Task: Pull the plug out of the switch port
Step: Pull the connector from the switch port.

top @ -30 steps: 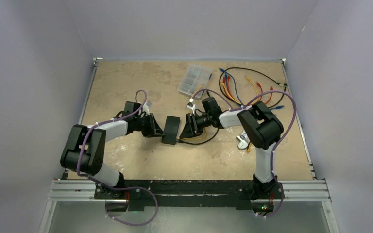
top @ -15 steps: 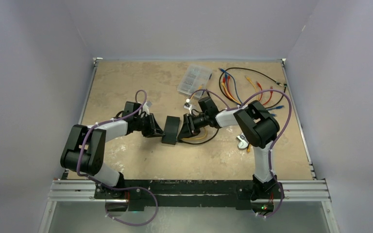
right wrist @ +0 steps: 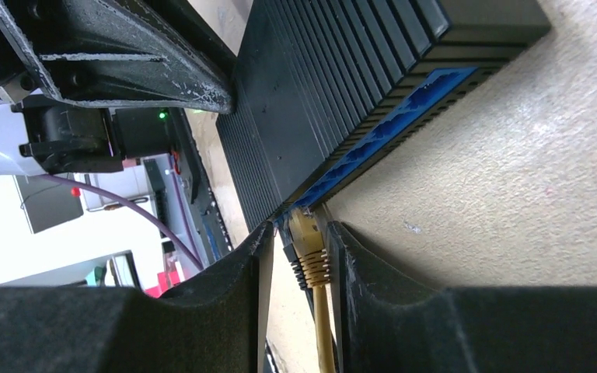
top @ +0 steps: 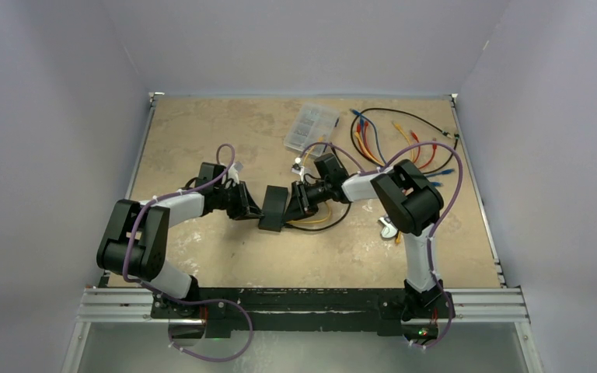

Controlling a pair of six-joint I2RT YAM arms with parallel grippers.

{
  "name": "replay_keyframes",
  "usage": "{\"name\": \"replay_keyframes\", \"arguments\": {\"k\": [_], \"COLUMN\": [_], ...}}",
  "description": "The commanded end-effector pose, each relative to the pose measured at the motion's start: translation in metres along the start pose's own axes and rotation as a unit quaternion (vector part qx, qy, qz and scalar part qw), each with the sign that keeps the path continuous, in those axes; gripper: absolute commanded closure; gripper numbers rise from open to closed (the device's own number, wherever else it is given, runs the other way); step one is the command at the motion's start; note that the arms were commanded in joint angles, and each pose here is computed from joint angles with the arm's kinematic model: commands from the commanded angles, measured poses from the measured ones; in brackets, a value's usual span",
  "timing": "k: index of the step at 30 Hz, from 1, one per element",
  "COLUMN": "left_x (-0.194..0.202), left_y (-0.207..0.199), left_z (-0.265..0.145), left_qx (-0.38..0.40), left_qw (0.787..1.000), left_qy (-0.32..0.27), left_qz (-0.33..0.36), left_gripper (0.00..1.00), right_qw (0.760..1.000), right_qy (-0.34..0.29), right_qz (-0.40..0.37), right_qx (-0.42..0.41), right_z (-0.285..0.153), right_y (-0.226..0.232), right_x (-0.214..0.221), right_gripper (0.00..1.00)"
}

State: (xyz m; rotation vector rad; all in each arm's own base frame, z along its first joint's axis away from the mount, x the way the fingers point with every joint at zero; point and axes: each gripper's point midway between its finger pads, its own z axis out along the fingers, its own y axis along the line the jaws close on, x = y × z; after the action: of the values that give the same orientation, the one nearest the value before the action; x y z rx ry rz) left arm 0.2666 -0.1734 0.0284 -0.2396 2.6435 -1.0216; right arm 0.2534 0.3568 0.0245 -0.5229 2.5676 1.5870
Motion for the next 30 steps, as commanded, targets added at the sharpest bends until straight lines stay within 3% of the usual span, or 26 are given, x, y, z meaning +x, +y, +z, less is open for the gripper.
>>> {"name": "replay_keyframes", "arguments": {"k": [1,16,30], "left_x": [0.025,0.024,0.025], "left_y": [0.065,0.067,0.076], "left_z": [0.007,0.007,0.004], "left_qx": [-0.126,-0.131,-0.159], "left_qw": [0.992,0.991,0.987], "left_qy": [0.018,0.018,0.018], "left_qz": [-0.008,-0.008,-0.014], "left_gripper": [0.91,0.91,0.96], "right_qw": [0.999,0.998,0.996], "right_qy": [-0.001,0.008,0.026], "right_qz": [-0.003,0.002,0.001], "right_qx": [0.049,0.06,0.08], "right_z": [0.012,0.013,0.004], "right_y": [-0.025,-0.033,-0.041], "right_x": [0.004,0.013,0.03], "right_gripper": [0.66,0.99,1.0]}}
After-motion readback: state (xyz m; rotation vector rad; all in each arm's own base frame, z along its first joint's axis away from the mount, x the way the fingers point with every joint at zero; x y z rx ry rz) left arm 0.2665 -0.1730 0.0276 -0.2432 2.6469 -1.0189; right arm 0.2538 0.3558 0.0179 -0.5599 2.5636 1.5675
